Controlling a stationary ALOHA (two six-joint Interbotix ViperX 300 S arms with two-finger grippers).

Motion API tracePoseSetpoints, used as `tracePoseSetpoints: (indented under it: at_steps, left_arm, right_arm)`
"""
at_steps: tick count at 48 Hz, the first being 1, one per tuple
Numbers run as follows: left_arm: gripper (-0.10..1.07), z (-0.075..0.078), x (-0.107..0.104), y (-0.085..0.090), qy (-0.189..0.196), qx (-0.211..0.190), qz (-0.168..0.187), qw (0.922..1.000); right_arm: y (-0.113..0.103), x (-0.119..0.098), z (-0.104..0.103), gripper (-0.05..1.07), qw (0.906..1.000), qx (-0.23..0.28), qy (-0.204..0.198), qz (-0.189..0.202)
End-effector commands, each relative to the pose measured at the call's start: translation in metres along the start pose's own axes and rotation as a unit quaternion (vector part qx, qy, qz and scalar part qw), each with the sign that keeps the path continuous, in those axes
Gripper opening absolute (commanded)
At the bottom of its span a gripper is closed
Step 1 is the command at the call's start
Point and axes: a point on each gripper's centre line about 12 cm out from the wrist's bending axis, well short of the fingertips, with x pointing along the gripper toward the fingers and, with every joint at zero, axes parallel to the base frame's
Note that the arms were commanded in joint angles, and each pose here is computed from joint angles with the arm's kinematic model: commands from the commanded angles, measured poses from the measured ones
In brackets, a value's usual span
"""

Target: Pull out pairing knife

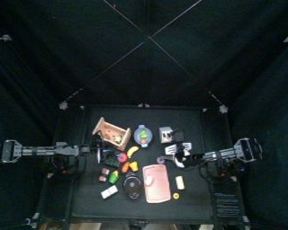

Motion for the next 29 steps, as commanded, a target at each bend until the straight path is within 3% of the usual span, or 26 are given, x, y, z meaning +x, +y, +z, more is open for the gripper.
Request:
tracePoseSetpoints:
  at_steps: [1, 29]
  left_arm:
    - [0.84, 0.004, 0.001, -0.001, -0.005, 0.001, -0.001, 1.0]
    - [0.84, 0.003, 0.001, -0.001, -0.004, 0.002, -0.001, 1.0]
  right_arm:
    - [0.003, -0.013, 0.011, 0.47, 0.9997, 0.015, -0.009, 0.019]
    - [-0.006, -0.056, 0.019, 0.47, 0.9956, 0.022, -0.016, 0.09]
